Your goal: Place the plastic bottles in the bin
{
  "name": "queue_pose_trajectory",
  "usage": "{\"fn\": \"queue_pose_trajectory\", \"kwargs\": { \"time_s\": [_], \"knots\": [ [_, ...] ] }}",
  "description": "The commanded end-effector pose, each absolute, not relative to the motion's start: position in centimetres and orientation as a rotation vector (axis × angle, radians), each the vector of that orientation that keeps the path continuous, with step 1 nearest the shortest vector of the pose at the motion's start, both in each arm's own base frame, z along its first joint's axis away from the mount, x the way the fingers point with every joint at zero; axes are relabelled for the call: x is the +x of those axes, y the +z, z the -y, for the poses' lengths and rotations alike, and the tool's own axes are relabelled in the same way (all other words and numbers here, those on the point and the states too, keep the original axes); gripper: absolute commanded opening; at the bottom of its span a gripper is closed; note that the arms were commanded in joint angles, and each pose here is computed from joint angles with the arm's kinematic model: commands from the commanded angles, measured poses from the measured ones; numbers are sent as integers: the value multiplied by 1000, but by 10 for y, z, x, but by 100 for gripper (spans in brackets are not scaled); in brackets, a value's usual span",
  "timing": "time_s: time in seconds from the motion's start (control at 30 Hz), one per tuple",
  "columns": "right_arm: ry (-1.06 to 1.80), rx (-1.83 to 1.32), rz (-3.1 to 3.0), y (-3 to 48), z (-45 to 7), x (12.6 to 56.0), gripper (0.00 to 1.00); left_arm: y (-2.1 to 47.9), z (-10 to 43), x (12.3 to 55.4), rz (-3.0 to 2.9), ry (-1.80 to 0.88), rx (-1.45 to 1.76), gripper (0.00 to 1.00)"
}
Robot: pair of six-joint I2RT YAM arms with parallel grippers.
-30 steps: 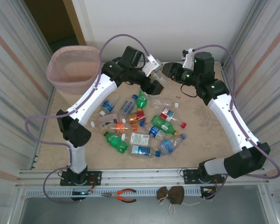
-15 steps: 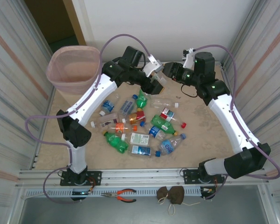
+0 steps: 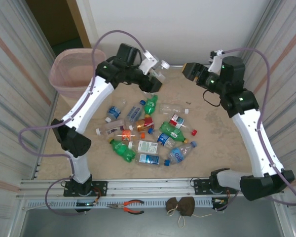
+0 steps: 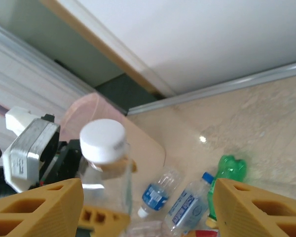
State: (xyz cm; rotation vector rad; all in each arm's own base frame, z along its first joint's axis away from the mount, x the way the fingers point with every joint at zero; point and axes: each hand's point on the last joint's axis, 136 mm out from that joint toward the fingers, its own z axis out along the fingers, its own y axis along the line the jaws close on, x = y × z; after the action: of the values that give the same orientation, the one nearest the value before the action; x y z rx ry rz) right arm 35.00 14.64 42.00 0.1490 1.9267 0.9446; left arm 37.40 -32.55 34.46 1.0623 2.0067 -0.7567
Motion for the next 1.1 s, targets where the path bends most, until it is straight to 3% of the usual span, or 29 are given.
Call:
{"fn": "queue_pose_trajectory", "kwargs": {
  "time_s": [0.0,0.47,0.73,1.07],
  "knots": [
    [895,153,-1892,432,-130,342,69,381,290,376,-1971,-696,962,58],
    [857,209,-1916,419,-109,343,70,432,129,432,-2012,-515,441,57],
    [847,212,-1928,415,-107,344,70,392,62,460,-2167,-321,295,56],
    [847,221,-1941,409,-107,345,70,309,35,479,-2419,-283,237,56]
  ]
}}
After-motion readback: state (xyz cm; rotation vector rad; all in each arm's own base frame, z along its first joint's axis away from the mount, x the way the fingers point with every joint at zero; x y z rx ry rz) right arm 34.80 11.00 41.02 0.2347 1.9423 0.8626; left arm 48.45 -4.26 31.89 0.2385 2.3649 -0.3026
